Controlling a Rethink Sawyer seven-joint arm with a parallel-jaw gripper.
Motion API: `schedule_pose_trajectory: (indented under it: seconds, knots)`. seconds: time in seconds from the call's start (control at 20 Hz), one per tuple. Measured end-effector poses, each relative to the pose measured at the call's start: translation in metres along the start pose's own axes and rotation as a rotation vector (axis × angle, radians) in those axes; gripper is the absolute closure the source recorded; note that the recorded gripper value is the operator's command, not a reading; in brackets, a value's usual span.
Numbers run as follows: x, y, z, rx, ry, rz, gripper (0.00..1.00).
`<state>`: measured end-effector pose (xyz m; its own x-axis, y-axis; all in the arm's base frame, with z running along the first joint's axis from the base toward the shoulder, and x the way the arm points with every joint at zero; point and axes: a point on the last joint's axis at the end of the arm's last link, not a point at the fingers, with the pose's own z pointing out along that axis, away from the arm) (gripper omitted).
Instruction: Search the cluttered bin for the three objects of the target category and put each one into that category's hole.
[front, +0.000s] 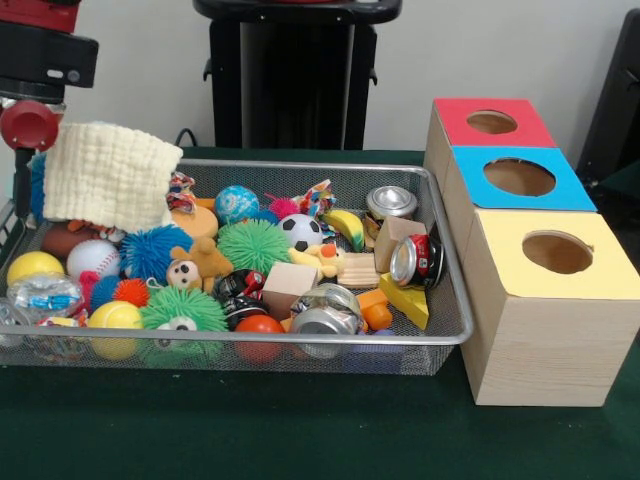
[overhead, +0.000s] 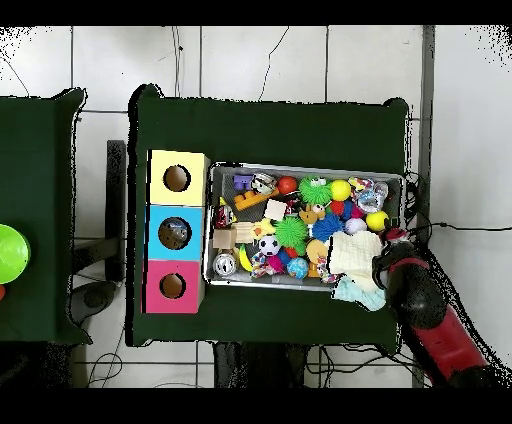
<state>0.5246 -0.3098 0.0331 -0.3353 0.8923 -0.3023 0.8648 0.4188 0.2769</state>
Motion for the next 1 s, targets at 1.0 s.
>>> schedule_pose_trajectory:
  seconds: [1.0]
  knots:
    - [0.008, -0.019, 0.019, -0.049, 0.067, 0.078, 0.0]
